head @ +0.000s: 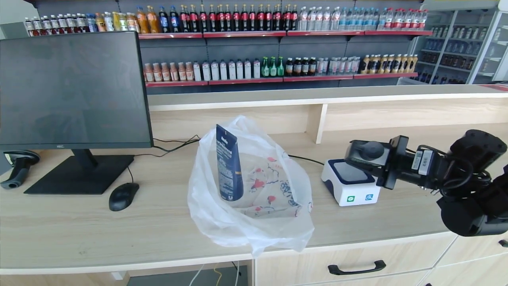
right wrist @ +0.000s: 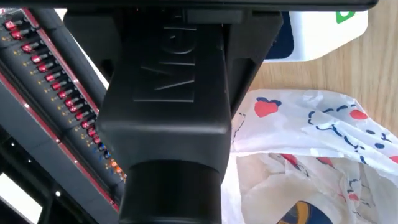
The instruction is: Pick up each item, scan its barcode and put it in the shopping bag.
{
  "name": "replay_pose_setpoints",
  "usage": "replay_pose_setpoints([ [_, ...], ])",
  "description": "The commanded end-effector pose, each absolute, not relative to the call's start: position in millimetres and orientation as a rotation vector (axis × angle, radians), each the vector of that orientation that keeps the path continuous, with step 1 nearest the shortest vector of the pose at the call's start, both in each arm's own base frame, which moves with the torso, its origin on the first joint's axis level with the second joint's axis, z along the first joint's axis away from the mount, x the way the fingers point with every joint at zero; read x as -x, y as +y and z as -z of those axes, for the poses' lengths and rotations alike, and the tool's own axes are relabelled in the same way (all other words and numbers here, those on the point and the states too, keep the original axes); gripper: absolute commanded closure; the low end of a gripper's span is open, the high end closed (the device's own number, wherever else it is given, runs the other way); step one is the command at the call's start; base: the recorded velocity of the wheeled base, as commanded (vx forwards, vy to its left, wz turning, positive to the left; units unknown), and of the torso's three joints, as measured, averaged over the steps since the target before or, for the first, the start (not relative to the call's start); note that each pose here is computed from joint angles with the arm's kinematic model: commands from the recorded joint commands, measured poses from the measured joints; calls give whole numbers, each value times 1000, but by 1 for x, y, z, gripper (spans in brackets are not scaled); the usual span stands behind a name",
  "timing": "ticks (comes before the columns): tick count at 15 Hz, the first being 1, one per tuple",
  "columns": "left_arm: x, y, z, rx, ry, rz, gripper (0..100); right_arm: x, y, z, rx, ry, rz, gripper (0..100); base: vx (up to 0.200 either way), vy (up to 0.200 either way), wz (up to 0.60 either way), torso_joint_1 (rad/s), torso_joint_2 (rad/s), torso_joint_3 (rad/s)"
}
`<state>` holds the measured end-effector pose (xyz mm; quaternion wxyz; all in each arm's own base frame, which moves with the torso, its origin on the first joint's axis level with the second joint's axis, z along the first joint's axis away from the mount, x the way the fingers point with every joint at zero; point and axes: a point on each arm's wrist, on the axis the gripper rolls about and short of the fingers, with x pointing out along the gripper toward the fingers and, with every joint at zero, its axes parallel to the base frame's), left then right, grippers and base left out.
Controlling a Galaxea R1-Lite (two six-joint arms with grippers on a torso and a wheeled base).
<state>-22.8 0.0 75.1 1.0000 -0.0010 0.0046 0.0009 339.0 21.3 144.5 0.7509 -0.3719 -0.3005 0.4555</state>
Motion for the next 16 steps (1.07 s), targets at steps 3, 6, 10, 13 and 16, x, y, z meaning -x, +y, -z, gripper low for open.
replay_pose_setpoints([
  [3, 23, 0, -75, 3, 9, -3, 0, -339, 17, -136, 916, -695, -960, 100, 0, 0, 0, 0, 0, 0],
  [6, 23, 0, -75, 3, 9, -2, 0, -345, 17, -122, 973, -710, -952, 100, 0, 0, 0, 0, 0, 0],
  [10, 23, 0, -75, 3, 9, -2, 0, -350, 16, -112, 1001, -713, -948, 100, 0, 0, 0, 0, 0, 0],
  [13, 23, 0, -75, 3, 9, -3, 0, -351, 16, -108, 999, -706, -952, 100, 0, 0, 0, 0, 0, 0],
  [16, 23, 0, -75, 3, 9, -2, 0, -352, 16, -100, 991, -689, -961, 100, 0, 0, 0, 0, 0, 0],
])
